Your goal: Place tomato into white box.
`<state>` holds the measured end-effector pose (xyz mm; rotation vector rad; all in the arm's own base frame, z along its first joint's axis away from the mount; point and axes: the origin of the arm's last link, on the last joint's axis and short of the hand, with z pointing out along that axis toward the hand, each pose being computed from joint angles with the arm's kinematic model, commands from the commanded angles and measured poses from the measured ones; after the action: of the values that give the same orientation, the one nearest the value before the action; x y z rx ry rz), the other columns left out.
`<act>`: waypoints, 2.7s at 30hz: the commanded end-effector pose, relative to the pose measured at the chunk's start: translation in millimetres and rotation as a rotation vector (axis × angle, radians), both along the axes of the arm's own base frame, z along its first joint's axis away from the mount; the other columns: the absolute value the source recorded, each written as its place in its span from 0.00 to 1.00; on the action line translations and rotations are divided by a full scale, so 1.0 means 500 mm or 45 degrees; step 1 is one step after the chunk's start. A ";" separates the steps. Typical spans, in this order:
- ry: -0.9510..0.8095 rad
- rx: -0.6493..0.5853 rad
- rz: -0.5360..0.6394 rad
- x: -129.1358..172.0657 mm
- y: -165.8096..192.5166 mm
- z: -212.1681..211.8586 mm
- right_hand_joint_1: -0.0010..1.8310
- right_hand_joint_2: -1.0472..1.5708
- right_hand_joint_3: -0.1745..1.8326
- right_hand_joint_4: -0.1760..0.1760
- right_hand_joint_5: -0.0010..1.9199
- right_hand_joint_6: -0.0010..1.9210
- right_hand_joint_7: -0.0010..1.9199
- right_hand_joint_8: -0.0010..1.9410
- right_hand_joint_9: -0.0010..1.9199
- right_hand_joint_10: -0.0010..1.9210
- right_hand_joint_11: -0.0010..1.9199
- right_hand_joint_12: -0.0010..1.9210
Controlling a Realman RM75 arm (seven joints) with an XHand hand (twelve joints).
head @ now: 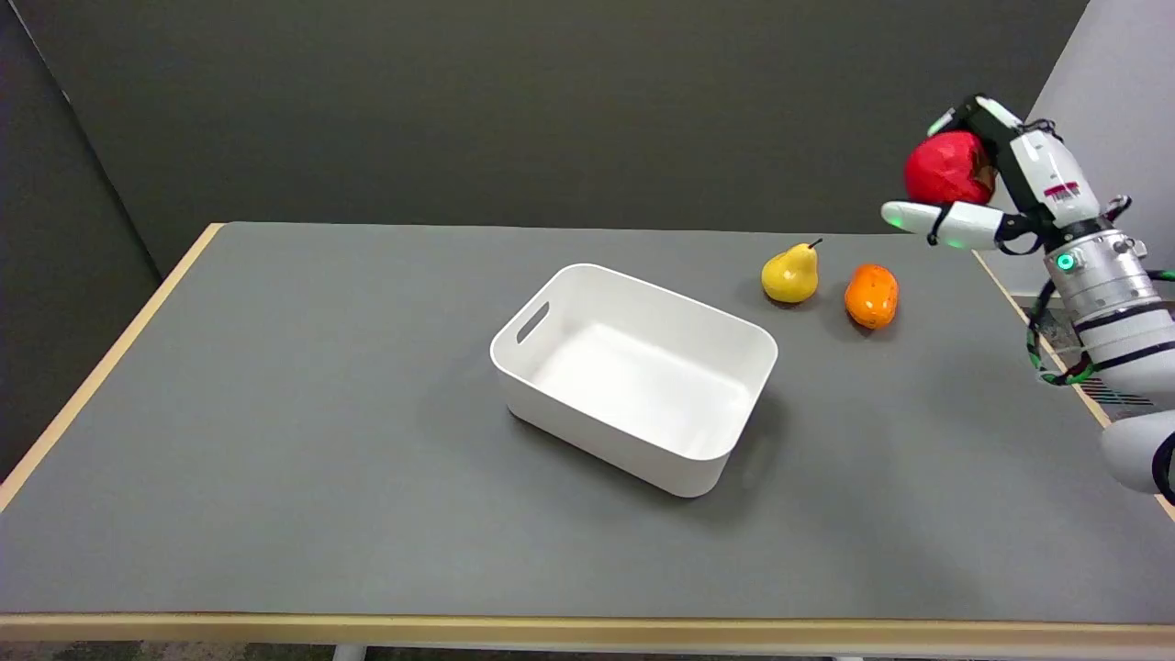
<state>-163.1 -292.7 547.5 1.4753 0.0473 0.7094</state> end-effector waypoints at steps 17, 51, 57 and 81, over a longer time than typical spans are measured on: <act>-0.038 0.859 -0.478 -0.099 -0.189 -0.492 0.73 0.82 0.24 0.14 0.30 0.80 0.41 0.69 0.40 0.80 0.44 1.00; 0.138 0.738 -0.461 -0.104 -0.170 -0.493 0.49 0.70 0.55 0.85 0.18 0.50 0.31 0.39 0.29 0.57 0.27 0.85; 0.146 0.724 -0.426 -0.090 -0.179 -0.487 0.48 0.70 0.55 0.86 0.18 0.46 0.30 0.36 0.28 0.56 0.26 0.83; 0.107 0.749 -0.441 -0.089 -0.156 -0.485 0.03 0.60 0.58 0.84 0.02 0.09 0.00 0.04 0.01 0.19 0.01 0.52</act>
<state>-208.4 -376.4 305.5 2.0079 -0.3537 0.3809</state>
